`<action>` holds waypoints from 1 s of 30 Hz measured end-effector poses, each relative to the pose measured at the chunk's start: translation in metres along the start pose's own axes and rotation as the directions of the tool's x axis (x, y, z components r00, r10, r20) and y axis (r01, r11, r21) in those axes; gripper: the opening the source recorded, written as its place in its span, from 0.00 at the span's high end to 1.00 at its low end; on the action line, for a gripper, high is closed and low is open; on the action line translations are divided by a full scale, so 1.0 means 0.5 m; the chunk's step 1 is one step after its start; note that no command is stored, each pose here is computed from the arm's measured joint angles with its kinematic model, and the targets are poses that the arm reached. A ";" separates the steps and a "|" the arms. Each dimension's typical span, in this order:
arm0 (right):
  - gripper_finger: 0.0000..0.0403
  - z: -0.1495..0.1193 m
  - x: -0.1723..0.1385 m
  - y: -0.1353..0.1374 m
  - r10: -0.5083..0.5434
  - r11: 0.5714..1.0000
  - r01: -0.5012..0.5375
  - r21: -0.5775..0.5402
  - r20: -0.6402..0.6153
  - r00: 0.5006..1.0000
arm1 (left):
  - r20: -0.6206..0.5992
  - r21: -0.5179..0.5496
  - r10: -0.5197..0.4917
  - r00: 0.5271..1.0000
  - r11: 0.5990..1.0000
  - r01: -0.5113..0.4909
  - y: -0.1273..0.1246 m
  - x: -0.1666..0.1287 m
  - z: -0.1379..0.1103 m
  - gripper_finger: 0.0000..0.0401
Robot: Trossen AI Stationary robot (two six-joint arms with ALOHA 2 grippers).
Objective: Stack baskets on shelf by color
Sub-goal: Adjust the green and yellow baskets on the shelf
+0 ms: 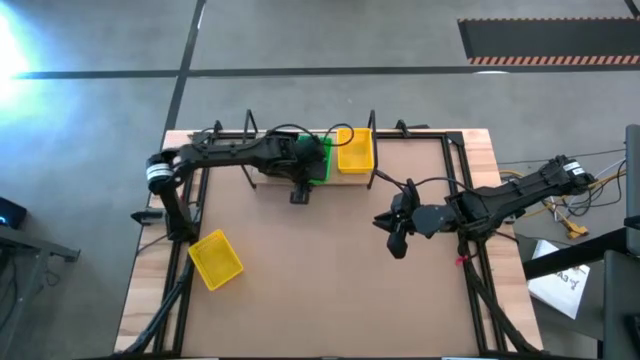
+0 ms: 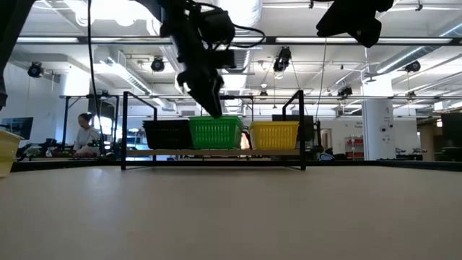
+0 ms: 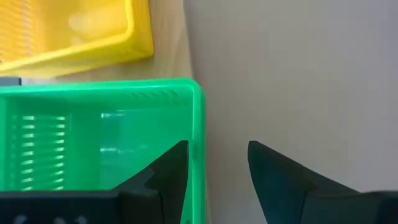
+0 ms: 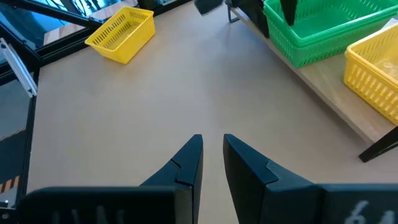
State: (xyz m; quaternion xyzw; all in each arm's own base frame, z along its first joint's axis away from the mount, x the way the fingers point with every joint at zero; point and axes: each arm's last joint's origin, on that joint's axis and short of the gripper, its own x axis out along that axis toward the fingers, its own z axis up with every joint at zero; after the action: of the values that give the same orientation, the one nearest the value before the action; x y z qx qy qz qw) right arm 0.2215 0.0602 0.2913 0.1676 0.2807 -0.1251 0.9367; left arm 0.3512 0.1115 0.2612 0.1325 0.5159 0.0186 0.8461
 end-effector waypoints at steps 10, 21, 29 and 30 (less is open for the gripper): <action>0.86 -0.001 0.000 0.000 -0.002 1.000 0.002 0.002 -0.002 1.000 | -0.047 -0.065 0.105 0.993 0.992 -0.108 0.010 0.049 0.003 0.63; 0.86 -0.001 0.000 0.000 -0.002 1.000 0.002 0.002 -0.002 1.000 | -0.016 -0.107 0.171 0.985 0.979 -0.172 0.032 0.049 0.005 0.63; 0.86 -0.001 0.000 0.000 -0.002 1.000 0.002 0.002 -0.002 1.000 | -0.024 -0.172 0.179 0.984 0.968 -0.180 0.045 0.046 -0.003 0.63; 0.86 -0.001 0.000 0.000 -0.002 1.000 0.002 0.002 -0.002 1.000 | -0.021 -0.173 0.181 0.983 0.968 -0.182 0.045 0.043 -0.003 0.63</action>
State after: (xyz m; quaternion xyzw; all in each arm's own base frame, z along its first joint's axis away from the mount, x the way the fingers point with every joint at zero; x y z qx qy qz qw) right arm 0.2213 0.0601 0.2910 0.1686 0.2815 -0.1263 0.9362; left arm 0.3625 0.1373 0.2476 0.1046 0.5003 0.1411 0.8478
